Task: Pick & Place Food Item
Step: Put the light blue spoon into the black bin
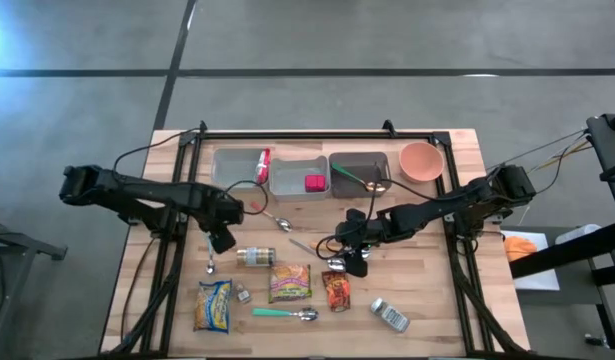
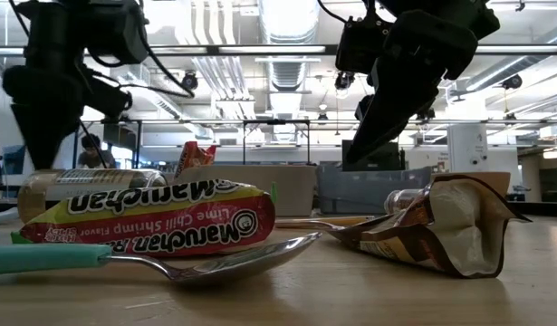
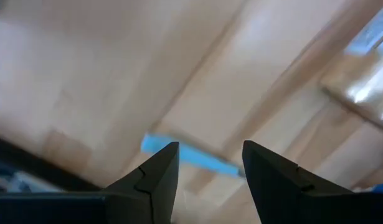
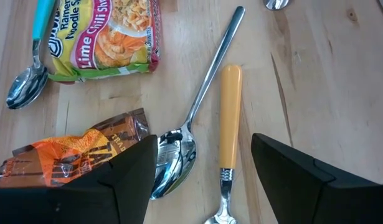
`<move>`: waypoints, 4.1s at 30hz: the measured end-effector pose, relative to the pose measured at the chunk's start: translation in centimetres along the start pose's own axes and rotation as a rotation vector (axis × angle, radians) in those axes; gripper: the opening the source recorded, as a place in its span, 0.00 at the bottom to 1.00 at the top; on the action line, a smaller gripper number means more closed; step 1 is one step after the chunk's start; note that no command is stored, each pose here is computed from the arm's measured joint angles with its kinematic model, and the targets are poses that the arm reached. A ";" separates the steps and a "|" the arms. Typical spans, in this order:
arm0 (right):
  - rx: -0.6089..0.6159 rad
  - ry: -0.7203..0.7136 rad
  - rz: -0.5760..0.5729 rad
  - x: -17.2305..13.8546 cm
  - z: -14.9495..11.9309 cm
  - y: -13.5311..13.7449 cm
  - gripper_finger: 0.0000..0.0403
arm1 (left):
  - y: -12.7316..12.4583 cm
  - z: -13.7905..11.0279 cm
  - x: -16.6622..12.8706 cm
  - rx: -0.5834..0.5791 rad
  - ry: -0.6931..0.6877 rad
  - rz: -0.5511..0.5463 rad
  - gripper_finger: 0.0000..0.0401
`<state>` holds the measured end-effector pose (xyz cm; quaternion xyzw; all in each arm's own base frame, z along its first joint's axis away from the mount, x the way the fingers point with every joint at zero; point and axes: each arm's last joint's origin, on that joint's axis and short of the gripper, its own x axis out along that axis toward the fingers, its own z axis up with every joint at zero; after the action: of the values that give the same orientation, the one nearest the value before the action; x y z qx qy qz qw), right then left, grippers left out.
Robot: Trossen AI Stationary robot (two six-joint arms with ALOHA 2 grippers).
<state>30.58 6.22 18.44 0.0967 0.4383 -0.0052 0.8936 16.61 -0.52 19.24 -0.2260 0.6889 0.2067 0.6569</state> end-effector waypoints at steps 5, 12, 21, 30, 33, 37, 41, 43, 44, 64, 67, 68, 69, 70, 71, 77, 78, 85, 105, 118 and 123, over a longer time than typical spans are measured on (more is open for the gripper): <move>0.000 -0.007 0.002 0.0 0.1 0.0 0.64 | 0.2 -0.1 0.8 -0.211 0.110 0.089 0.45; 0.001 -0.020 0.007 0.0 0.2 0.1 0.64 | 0.1 0.5 1.9 -0.400 0.166 0.163 0.45; -0.004 -0.017 0.017 0.0 0.1 0.4 0.64 | 0.1 1.1 2.9 -0.209 0.214 0.204 0.45; -0.008 -0.018 0.018 0.0 0.1 0.5 0.64 | 0.7 1.3 4.1 -0.241 0.189 0.177 0.45; -0.008 -0.018 0.018 0.0 0.1 0.5 0.64 | 1.2 1.4 4.4 -0.264 0.194 0.167 0.45; -0.009 -0.019 0.018 0.0 0.1 0.5 0.64 | 1.7 1.3 4.7 -0.291 0.212 0.164 0.45; -0.009 -0.019 0.018 0.0 0.1 0.5 0.64 | 2.0 1.1 5.2 -0.312 0.243 0.133 0.45; -0.009 -0.019 0.018 0.0 0.1 0.5 0.64 | 2.0 1.0 5.6 -0.322 0.244 0.107 0.45; -0.009 -0.019 0.018 0.0 0.1 0.5 0.64 | 1.9 1.0 5.8 -0.324 0.242 0.088 0.45; -0.009 -0.021 0.018 0.0 0.1 0.5 0.64 | 1.9 1.0 6.6 -0.307 0.233 0.005 0.08; -0.009 -0.022 0.018 0.0 0.1 0.5 0.64 | 1.9 1.0 6.6 -0.300 0.226 0.010 0.07; -0.009 -0.022 0.018 0.0 0.1 0.5 0.64 | 1.9 1.1 6.6 -0.298 0.226 0.009 0.07; -0.009 -0.022 0.018 0.0 0.1 0.5 0.64 | 1.9 1.1 6.6 -0.296 0.223 0.012 0.07; -0.009 -0.022 0.018 0.0 0.1 0.5 0.64 | 1.8 1.2 6.5 -0.290 0.219 0.015 0.07; -0.009 -0.022 0.018 0.0 0.1 0.5 0.64 | 1.8 1.3 6.4 -0.287 0.214 0.019 0.07; -0.011 -0.021 0.017 0.0 0.1 0.5 0.64 | 1.2 2.7 4.9 -0.255 0.095 0.058 0.07; -0.013 -0.021 0.017 0.0 0.1 0.5 0.64 | 1.1 2.8 4.6 -0.250 0.095 0.059 0.07; -0.019 -0.018 0.014 0.0 0.1 0.5 0.64 | 0.4 3.8 2.2 -0.194 0.016 0.006 0.07; 0.000 -0.459 0.131 -1.1 4.1 1.6 0.64 | 0.0 4.1 -5.9 -0.071 -0.424 -0.179 0.07; 0.176 -0.763 -0.071 -2.4 6.1 1.2 0.64 | -1.9 6.5 -11.1 0.206 -1.013 -0.494 0.07; 0.180 -0.851 -0.102 -3.0 7.1 0.3 0.64 | -2.5 6.8 -12.7 0.310 -1.157 -0.604 0.07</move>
<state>34.29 5.06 25.07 0.1418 0.0330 -0.1269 0.9812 24.00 1.94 31.62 -0.1645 0.1542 0.0002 0.9742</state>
